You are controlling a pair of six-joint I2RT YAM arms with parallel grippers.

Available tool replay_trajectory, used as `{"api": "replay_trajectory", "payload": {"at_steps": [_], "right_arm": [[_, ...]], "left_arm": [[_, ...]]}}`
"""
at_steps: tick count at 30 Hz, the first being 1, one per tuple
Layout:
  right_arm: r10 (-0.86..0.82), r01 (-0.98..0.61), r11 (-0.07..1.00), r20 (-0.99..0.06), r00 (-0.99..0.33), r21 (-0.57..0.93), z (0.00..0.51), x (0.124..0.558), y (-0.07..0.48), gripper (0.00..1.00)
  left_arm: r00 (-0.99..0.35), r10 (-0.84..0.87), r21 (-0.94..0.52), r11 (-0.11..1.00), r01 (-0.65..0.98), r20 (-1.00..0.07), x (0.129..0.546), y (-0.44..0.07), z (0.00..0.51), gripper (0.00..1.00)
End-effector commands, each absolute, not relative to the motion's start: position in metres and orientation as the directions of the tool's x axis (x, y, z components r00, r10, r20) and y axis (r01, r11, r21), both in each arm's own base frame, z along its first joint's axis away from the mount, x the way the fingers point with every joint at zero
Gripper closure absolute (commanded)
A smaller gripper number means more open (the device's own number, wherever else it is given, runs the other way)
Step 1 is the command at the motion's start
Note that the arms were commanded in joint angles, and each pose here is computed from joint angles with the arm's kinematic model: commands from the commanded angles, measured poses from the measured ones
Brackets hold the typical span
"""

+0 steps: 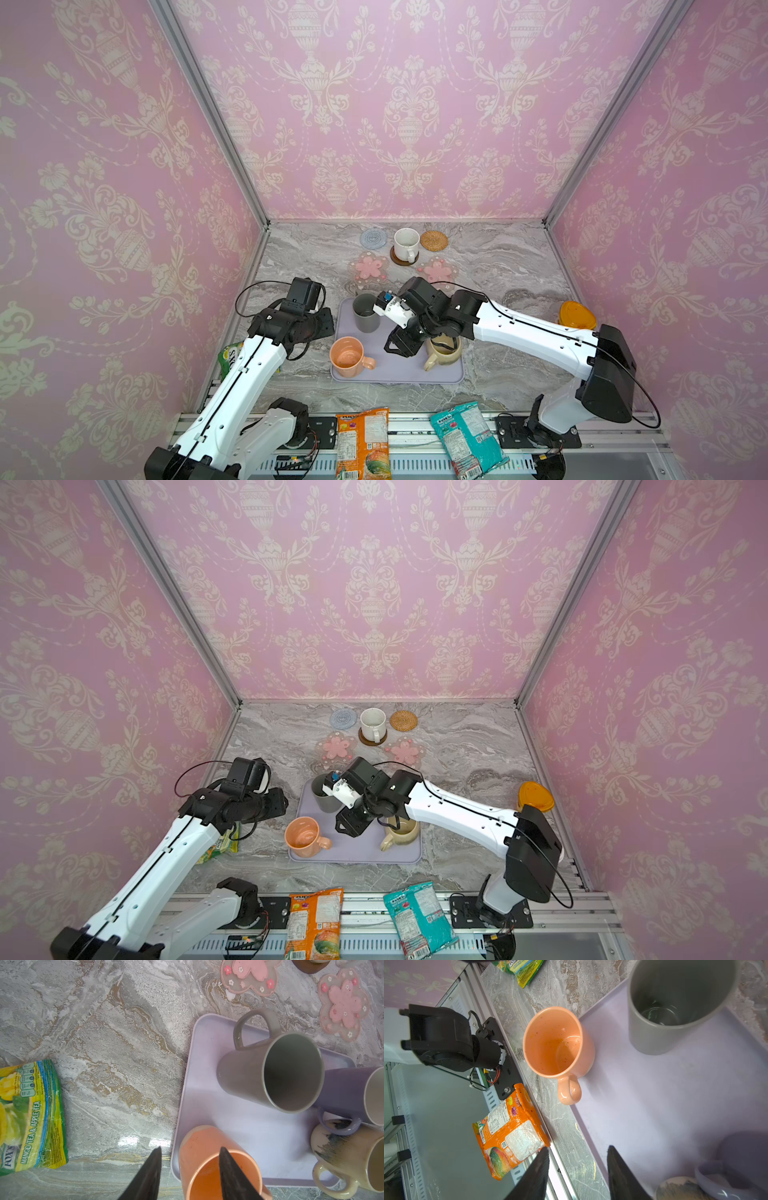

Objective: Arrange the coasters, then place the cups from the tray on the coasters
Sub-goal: 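Raise the right gripper off the mug and swing it back over the tray, then lower the left gripper onto the peach mug's handle while the right hovers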

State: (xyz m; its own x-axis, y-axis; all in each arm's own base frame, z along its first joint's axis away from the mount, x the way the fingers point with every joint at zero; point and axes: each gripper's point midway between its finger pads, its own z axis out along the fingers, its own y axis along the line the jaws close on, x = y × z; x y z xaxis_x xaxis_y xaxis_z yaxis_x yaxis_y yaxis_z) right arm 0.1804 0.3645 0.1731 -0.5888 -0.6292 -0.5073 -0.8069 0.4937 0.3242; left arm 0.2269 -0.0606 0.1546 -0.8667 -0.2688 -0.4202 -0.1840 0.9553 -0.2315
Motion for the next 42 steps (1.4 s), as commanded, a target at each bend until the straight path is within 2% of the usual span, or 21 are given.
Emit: {"api": "replay_trajectory", "payload": {"at_steps": [1, 9, 13, 21, 26, 28, 36, 39, 42], "right_arm": [[-0.652, -0.822, 0.483, -0.502, -0.568, 0.303, 0.170, 0.177, 0.359, 0.53], [-0.613, -0.804, 0.529, -0.533, -0.583, 0.271, 0.177, 0.183, 0.350, 0.53], [-0.587, -0.778, 0.575, -0.537, -0.607, 0.251, 0.177, 0.189, 0.340, 0.53], [-0.405, -0.587, 0.773, -0.526, -0.748, 0.239, 0.176, 0.233, 0.290, 0.53], [-0.271, -0.450, 0.864, -0.541, -0.796, 0.228, 0.182, 0.255, 0.249, 0.52], [-0.261, -0.443, 0.873, -0.575, -0.775, 0.202, 0.189, 0.261, 0.242, 0.51], [-0.237, -0.434, 0.887, -0.653, -0.719, 0.157, 0.213, 0.273, 0.229, 0.49], [-0.222, -0.440, 0.880, -0.665, -0.713, 0.177, 0.215, 0.271, 0.229, 0.49], [-0.224, -0.444, 0.878, -0.663, -0.714, 0.181, 0.212, 0.268, 0.227, 0.48]], "left_arm": [[-0.865, -0.289, -0.241, 0.949, -0.202, -0.411, 0.216, -0.061, 0.156, 0.53], [-0.839, -0.201, -0.286, 0.957, -0.057, -0.505, 0.210, -0.091, 0.198, 0.55], [-0.848, -0.115, -0.312, 0.948, 0.062, -0.517, 0.204, -0.125, 0.209, 0.56], [-0.862, -0.014, -0.259, 0.956, 0.137, -0.507, 0.177, -0.178, 0.203, 0.54], [-0.851, -0.038, -0.241, 0.965, 0.105, -0.523, 0.165, -0.199, 0.200, 0.50], [-0.844, -0.071, -0.256, 0.964, 0.080, -0.531, 0.162, -0.205, 0.194, 0.49], [-0.858, -0.262, -0.339, 0.934, -0.110, -0.442, 0.142, -0.196, 0.150, 0.45], [-0.863, -0.317, -0.365, 0.915, -0.169, -0.394, 0.134, -0.191, 0.134, 0.42], [-0.839, -0.360, -0.368, 0.906, -0.210, -0.407, 0.138, -0.183, 0.130, 0.39]]}}
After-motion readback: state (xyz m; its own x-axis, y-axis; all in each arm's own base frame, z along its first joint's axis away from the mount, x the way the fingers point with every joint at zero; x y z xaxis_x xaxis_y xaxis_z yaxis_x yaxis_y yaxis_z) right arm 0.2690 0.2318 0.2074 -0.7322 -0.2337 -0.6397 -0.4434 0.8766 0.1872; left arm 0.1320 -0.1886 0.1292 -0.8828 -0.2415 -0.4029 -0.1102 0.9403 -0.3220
